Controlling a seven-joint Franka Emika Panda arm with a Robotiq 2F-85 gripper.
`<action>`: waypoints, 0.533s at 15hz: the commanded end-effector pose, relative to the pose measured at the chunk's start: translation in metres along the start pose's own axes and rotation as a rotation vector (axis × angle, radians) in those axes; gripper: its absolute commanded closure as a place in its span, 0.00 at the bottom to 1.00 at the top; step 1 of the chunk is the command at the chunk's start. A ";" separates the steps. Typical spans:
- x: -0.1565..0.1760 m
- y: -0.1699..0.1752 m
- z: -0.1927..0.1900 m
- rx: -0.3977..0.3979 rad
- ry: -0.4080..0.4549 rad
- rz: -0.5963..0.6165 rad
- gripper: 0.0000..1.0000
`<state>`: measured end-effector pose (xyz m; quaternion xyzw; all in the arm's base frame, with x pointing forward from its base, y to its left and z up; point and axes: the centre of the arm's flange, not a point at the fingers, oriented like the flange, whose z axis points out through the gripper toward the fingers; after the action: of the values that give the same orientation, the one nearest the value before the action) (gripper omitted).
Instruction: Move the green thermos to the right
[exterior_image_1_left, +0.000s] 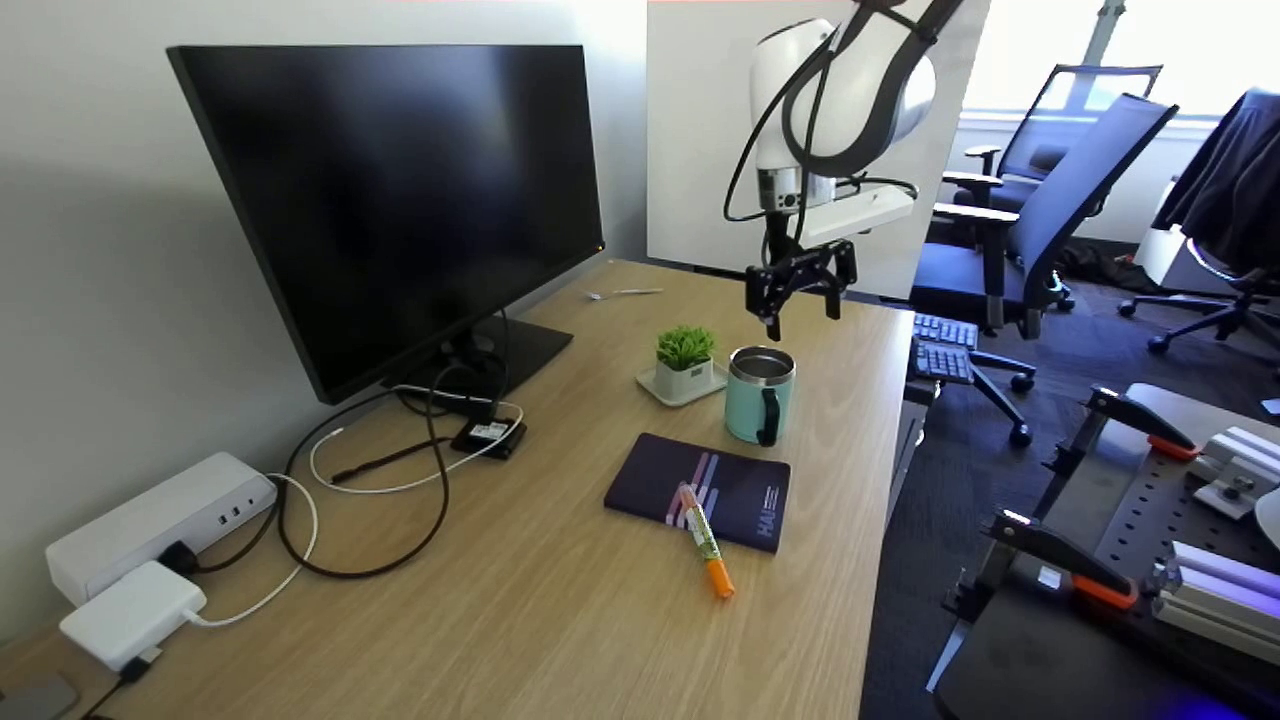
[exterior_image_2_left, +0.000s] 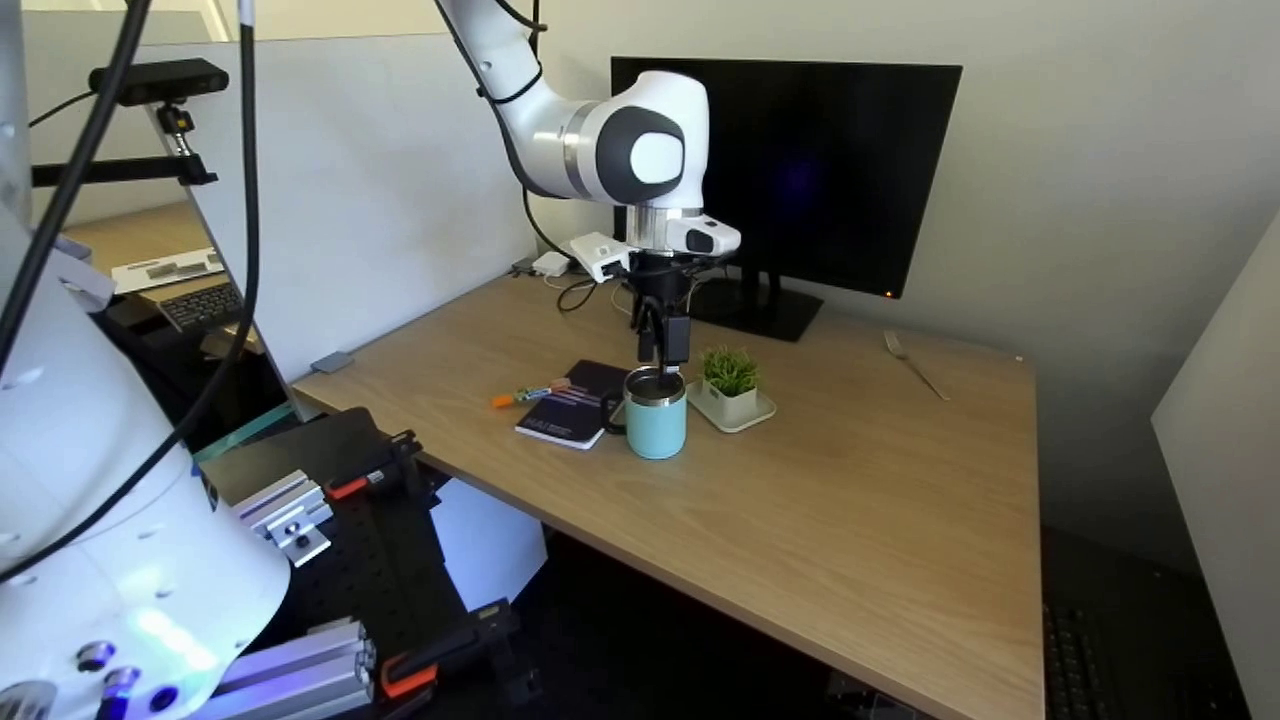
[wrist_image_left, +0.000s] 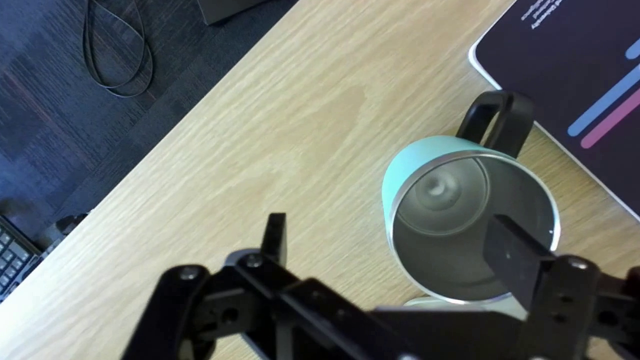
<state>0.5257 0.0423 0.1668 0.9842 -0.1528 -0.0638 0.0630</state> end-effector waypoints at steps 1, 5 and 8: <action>0.007 -0.001 0.007 0.010 0.034 0.037 0.00; 0.007 0.007 0.016 0.019 0.048 0.077 0.00; 0.003 0.007 0.024 0.027 0.040 0.097 0.00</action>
<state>0.5274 0.0300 0.1509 0.9796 -0.1842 -0.0480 0.0636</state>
